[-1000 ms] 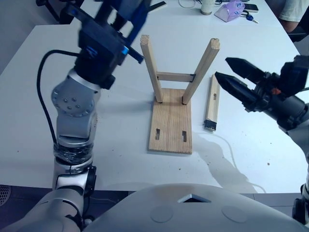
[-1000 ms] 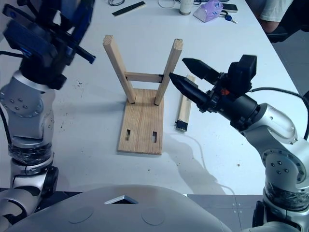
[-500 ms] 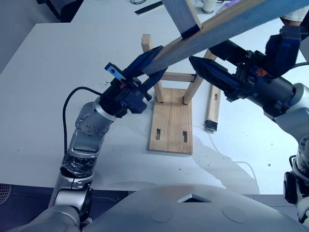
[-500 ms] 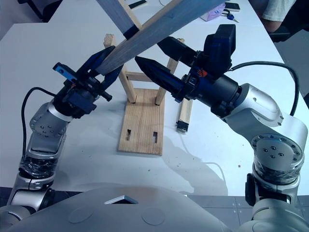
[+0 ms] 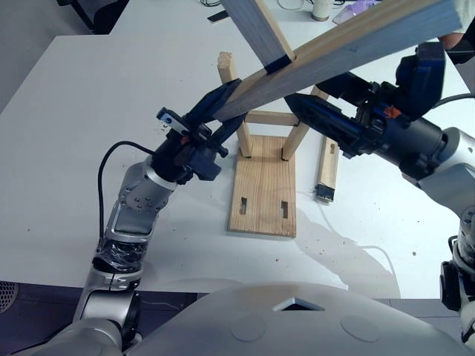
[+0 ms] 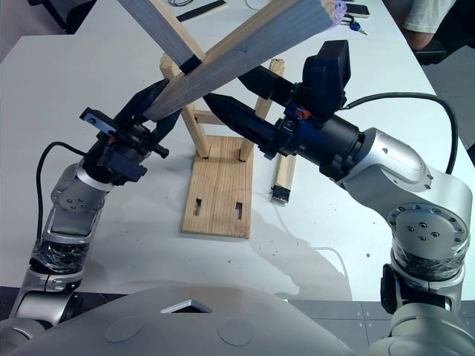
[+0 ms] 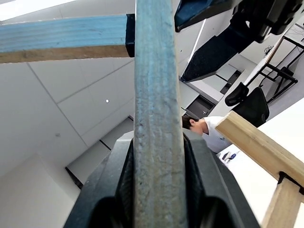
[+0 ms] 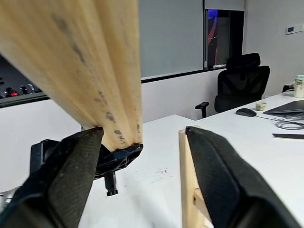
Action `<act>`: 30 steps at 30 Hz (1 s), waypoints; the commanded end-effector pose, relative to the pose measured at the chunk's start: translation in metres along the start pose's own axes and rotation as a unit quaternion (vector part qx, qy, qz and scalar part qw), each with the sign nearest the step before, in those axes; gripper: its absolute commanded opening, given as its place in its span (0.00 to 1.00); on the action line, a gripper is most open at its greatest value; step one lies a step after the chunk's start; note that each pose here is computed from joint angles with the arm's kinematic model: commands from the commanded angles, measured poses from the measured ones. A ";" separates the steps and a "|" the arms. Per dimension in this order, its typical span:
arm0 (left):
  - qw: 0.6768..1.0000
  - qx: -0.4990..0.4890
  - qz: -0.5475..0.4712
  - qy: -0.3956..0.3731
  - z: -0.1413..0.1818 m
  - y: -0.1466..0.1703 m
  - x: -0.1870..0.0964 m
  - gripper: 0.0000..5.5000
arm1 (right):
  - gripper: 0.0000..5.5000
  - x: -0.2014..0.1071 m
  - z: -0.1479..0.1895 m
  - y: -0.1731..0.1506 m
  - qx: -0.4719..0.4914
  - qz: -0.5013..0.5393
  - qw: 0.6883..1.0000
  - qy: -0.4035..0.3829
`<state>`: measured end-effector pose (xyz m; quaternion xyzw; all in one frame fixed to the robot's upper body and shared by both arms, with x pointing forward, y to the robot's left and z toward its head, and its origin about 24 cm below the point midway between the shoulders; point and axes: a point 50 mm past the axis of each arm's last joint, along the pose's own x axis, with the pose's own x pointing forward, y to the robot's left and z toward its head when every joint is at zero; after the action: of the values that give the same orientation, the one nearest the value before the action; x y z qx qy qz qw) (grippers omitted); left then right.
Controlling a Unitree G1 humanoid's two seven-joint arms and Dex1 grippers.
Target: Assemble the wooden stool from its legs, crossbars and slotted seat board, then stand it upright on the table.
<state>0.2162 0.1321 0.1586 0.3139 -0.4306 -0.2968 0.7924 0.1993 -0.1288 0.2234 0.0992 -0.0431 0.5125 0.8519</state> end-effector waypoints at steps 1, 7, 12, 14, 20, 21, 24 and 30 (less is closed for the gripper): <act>0.998 -0.038 -0.044 0.016 0.000 -0.011 0.007 0.20 | 0.58 0.006 0.005 0.015 -0.033 0.048 0.998 -0.010; 0.996 -0.061 -0.054 0.021 0.001 -0.012 0.007 0.20 | 0.58 0.008 0.006 0.015 -0.046 0.041 0.998 -0.019; 0.997 -0.042 -0.048 0.036 -0.004 -0.008 0.003 0.20 | 0.58 0.004 0.008 0.011 -0.054 0.029 0.998 -0.016; 0.998 -0.034 -0.043 0.043 -0.007 -0.005 0.001 0.20 | 0.58 0.001 0.007 0.010 -0.056 0.024 0.998 -0.012; 0.996 -0.042 -0.057 0.052 -0.010 -0.010 -0.007 0.20 | 0.58 -0.003 0.008 0.008 -0.056 0.017 0.998 -0.011; 0.995 -0.048 -0.063 0.052 -0.009 -0.012 -0.008 0.20 | 0.58 -0.003 0.008 0.008 -0.056 0.018 0.998 -0.012; 0.992 -0.080 -0.084 0.057 -0.009 -0.021 -0.012 0.20 | 0.51 -0.001 0.008 0.008 -0.055 0.021 0.998 -0.016; 0.988 -0.110 -0.097 0.049 -0.003 -0.024 -0.010 0.20 | 0.39 0.000 0.005 0.008 -0.053 0.019 0.998 -0.015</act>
<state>0.2127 0.1285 0.1376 0.2608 -0.3396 -0.3726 0.8233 0.1942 -0.1283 0.2258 0.0662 -0.0701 0.5179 0.8500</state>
